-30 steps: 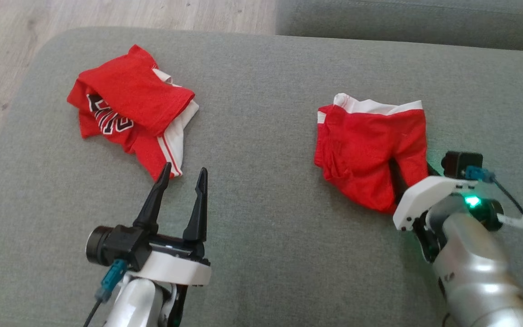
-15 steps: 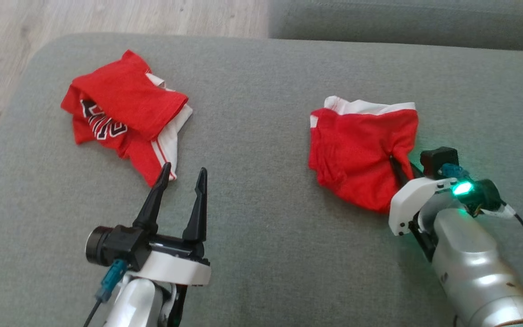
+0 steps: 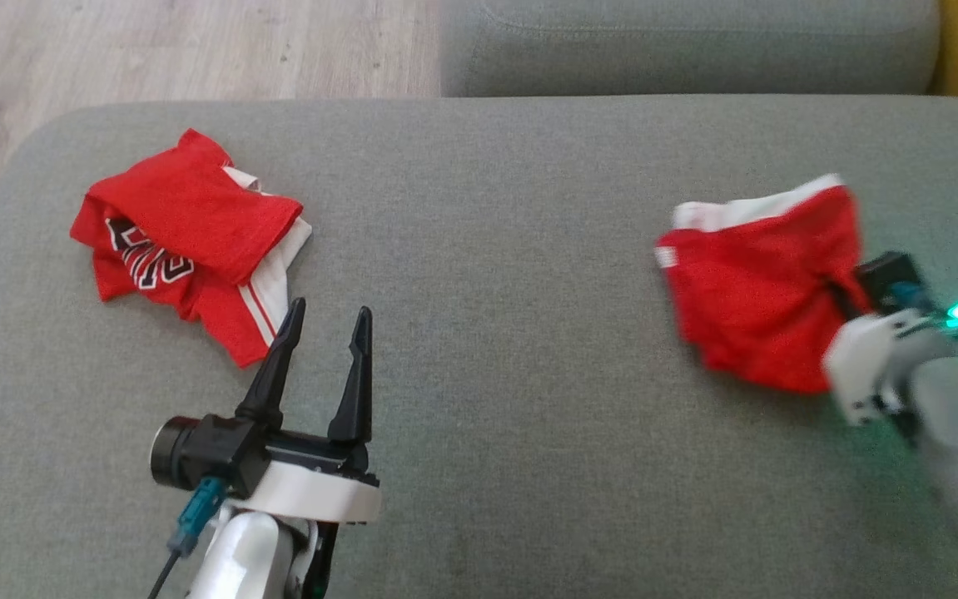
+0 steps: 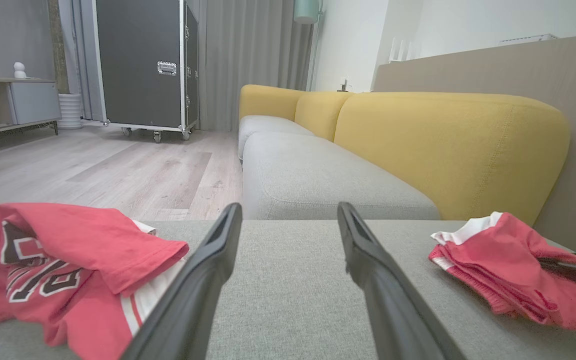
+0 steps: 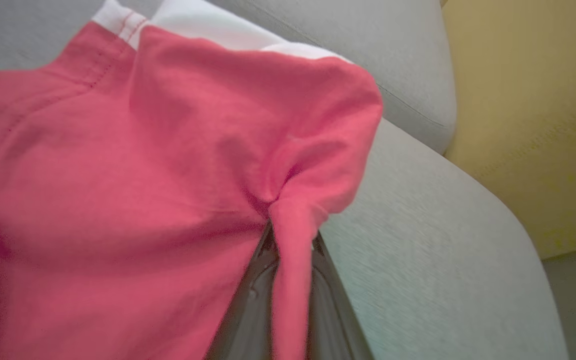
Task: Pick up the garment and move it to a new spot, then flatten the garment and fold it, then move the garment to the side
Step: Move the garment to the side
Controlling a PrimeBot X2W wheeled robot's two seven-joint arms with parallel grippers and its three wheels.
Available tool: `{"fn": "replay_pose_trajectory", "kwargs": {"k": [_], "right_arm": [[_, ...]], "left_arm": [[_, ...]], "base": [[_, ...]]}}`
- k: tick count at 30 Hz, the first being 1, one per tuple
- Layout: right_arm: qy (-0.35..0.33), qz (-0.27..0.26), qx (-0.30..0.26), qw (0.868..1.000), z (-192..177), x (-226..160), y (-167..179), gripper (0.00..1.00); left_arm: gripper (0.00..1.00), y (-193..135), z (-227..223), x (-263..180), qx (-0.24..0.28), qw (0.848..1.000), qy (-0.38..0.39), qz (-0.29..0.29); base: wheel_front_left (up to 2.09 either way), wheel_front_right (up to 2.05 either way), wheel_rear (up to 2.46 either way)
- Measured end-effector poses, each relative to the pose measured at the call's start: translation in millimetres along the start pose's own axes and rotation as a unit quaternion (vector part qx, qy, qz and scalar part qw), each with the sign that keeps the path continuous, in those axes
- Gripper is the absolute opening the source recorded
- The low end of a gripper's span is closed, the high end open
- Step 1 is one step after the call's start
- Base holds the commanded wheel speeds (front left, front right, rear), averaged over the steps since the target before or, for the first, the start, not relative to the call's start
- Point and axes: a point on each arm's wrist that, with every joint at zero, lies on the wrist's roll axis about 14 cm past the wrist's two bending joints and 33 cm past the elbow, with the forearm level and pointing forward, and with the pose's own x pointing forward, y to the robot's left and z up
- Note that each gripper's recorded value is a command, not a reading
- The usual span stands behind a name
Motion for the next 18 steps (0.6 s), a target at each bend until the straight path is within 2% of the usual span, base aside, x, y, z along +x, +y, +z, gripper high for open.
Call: {"fn": "replay_pose_trajectory", "kwargs": {"k": [8, 13, 18], "right_arm": [[0.094, -0.045, -0.044, 0.994, -57, -14, -67, 0.0], [0.126, -0.08, -0.049, 0.988, -68, -17, -109, 0.0], [0.154, -0.094, -0.045, 0.983, -78, -13, -128, 0.0]], "left_arm": [[1.0, 3, -11, 3, -0.003, 1.0, 0.015, 0.003], [1.0, 9, -18, 6, -0.004, 1.0, 0.025, 0.01], [1.0, 13, -22, 13, -0.004, 1.0, 0.029, 0.01]], "base": [[0.0, 0.0, 0.0], [0.0, 0.0, 0.0], [0.0, 0.0, 0.0]]}}
